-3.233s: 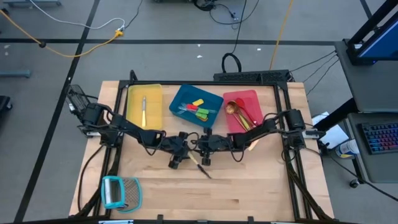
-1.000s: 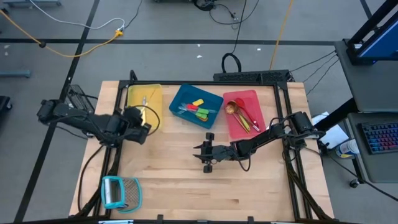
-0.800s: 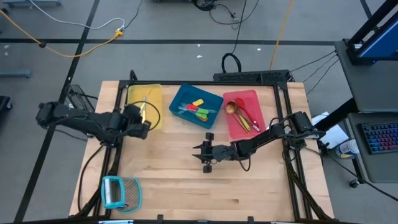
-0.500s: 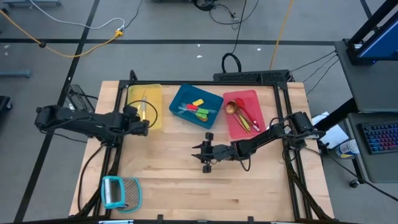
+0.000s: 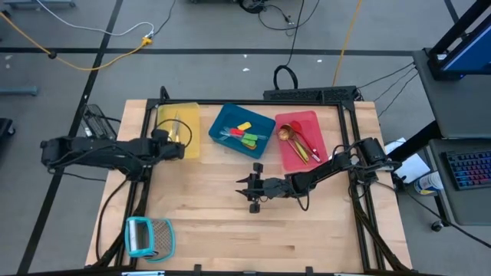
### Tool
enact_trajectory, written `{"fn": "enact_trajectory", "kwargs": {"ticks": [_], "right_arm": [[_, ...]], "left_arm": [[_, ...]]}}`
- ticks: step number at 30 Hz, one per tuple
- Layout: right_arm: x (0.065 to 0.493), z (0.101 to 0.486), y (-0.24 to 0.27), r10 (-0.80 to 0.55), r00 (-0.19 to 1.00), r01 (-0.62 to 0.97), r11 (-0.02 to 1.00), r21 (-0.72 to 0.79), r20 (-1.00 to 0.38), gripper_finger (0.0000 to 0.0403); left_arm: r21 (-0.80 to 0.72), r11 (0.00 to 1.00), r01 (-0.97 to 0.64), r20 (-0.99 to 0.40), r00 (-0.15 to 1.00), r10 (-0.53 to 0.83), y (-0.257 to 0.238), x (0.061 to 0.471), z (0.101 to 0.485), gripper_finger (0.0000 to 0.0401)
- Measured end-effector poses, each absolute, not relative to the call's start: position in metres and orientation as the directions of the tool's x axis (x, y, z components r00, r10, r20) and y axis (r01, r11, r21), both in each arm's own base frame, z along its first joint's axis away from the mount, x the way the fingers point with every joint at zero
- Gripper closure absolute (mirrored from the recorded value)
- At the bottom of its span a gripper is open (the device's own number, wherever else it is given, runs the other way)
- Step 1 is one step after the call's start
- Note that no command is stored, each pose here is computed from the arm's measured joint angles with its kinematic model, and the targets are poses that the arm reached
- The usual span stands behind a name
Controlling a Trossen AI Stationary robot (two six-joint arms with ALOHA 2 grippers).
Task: Pick & Place Kitchen Items
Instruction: Put the bottom light yellow knife into the yellow bin, then put the light yellow knife into the yellow bin
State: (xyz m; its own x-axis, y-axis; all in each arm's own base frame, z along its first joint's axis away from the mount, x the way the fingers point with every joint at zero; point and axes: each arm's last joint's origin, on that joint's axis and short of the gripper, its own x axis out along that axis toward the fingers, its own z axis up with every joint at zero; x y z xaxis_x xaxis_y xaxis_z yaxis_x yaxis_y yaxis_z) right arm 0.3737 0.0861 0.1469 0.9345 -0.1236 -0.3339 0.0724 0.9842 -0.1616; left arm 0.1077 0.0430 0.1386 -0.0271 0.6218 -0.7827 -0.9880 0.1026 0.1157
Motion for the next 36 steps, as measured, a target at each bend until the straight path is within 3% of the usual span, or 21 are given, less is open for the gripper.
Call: {"fn": "enact_trajectory", "kwargs": {"ticks": [27, 36], "right_arm": [[0.374, 0.147, 0.086, -0.124, 0.934, 0.072, 0.984, -0.163, -0.335, 0.0264], [0.373, 0.146, 0.086, -0.130, 0.930, 0.080, 0.985, -0.155, -0.344, 0.0264]], "left_arm": [[0.095, 0.177, -0.980, -0.765, 0.041, 0.642, 0.051, 0.117, 0.141, 0.0346], [-0.001, 0.279, -0.960, -0.710, 0.197, 0.676, 0.054, 0.141, 0.169, 0.0345]]}}
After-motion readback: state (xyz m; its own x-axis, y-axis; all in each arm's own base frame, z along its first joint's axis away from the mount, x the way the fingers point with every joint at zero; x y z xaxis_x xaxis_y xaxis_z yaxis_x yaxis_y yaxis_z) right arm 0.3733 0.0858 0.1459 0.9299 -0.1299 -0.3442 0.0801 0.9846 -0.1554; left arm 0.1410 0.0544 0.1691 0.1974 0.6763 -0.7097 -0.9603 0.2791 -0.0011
